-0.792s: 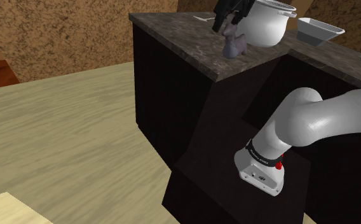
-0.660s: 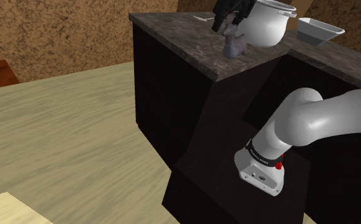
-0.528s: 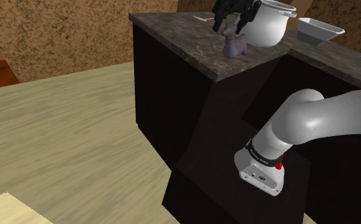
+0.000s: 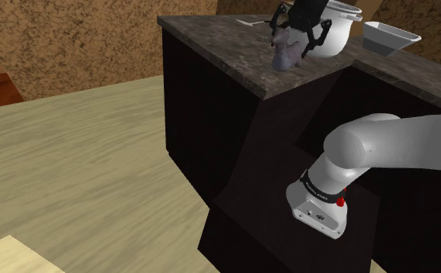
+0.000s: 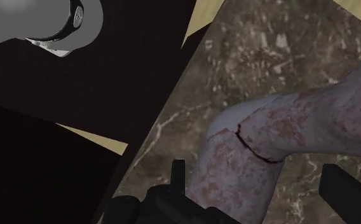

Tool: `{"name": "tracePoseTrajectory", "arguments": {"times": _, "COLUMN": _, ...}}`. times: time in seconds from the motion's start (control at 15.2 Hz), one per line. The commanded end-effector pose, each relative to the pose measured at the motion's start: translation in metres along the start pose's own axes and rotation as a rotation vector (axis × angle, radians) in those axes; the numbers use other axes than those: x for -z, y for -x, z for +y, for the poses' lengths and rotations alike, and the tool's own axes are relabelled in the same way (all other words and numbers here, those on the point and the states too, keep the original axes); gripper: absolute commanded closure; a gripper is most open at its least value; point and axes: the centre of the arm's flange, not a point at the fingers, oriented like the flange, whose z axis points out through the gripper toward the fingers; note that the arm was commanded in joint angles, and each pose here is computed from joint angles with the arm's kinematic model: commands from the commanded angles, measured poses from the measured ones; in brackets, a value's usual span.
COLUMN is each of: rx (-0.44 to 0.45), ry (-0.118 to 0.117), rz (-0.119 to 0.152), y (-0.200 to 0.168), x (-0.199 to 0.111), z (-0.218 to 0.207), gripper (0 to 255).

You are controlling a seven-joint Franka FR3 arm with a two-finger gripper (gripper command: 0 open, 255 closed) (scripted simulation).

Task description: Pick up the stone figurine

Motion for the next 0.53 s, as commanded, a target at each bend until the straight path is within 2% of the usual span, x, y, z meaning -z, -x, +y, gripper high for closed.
{"name": "tracePoseTrajectory", "arguments": {"times": 0.0, "rx": -0.015, "ry": 0.001, "rz": -0.001, "y": -0.001, "x": -0.011, "z": 0.001, "gripper": 0}}
{"name": "tracePoseTrajectory", "arguments": {"times": 0.2, "rx": -0.015, "ry": 0.001, "rz": -0.001, "y": 0.0, "x": -0.029, "z": 0.002, "gripper": 0}}
{"name": "tracePoseTrajectory", "arguments": {"times": 0.33, "rx": -0.015, "ry": 0.001, "rz": -0.001, "y": 0.0, "x": -0.029, "z": 0.002, "gripper": 0}}
{"name": "tracePoseTrajectory", "arguments": {"times": 0.4, "rx": -0.015, "ry": 0.001, "rz": -0.001, "y": 0.0, "x": -0.029, "z": 0.001, "gripper": 255}}
{"name": "tracePoseTrajectory", "arguments": {"times": 0.46, "rx": -0.015, "ry": 0.001, "rz": -0.001, "y": 0.0, "x": -0.029, "z": 0.001, "gripper": 255}}
